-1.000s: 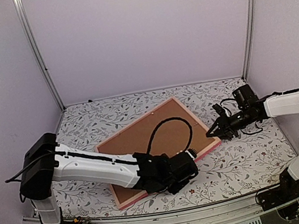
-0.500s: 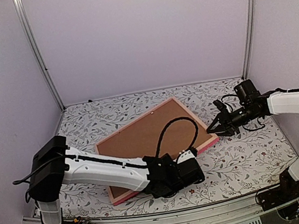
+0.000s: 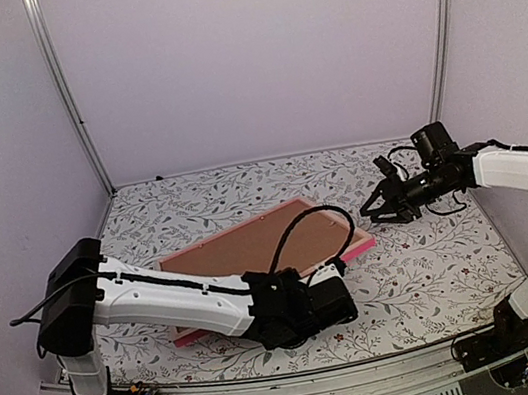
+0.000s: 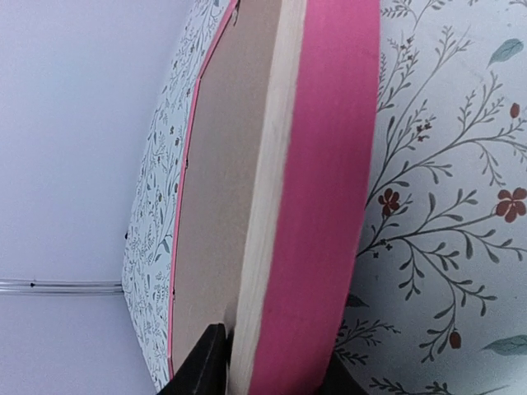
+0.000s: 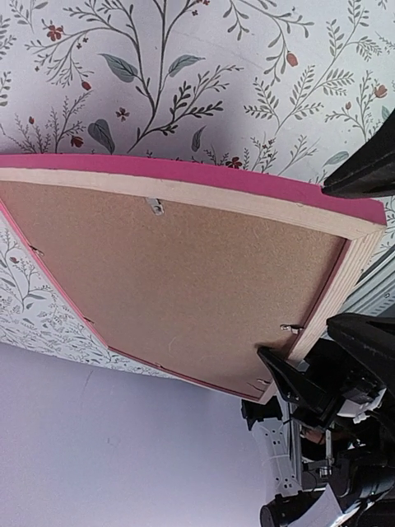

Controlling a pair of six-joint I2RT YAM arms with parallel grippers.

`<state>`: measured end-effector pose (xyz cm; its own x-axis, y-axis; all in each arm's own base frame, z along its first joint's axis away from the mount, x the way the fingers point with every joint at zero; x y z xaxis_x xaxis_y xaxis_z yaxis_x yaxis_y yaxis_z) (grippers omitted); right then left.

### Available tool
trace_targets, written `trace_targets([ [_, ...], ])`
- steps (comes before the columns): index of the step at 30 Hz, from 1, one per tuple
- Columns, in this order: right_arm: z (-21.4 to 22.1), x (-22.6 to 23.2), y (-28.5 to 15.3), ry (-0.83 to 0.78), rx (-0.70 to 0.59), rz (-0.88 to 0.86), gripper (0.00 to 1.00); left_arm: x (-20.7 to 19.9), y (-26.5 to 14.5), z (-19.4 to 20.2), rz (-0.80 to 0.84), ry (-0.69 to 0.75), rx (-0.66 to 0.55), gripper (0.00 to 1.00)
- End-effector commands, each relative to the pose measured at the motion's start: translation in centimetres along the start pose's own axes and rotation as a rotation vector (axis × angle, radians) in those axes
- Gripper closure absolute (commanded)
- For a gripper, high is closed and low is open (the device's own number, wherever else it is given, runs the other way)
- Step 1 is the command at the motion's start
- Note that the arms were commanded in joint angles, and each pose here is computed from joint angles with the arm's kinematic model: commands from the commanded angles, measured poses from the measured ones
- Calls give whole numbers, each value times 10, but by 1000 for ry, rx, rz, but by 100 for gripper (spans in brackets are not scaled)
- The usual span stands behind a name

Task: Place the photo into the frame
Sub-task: Pass from the right arm to the left

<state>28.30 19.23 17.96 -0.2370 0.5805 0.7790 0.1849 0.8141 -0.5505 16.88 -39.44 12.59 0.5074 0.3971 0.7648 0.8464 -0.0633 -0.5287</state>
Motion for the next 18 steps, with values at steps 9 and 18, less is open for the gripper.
trace_targets([
  [9, -29, -11, -32, -32, -87, 150, 46, 60, -30, -28, -2, -94, -95, 100],
  [18, -37, -16, -43, -48, -117, 187, 45, 130, -55, -62, 90, -193, -158, 100],
])
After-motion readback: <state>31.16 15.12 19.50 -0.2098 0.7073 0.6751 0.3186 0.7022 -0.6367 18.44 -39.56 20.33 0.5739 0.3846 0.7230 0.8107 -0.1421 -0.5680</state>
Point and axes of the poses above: each gripper's point midway between its finger pads, its own y axis out along the fingers, its own x axis along the line the jaws close on, z = x × y, the point moved 4 cm from there along -y, back along the fingers
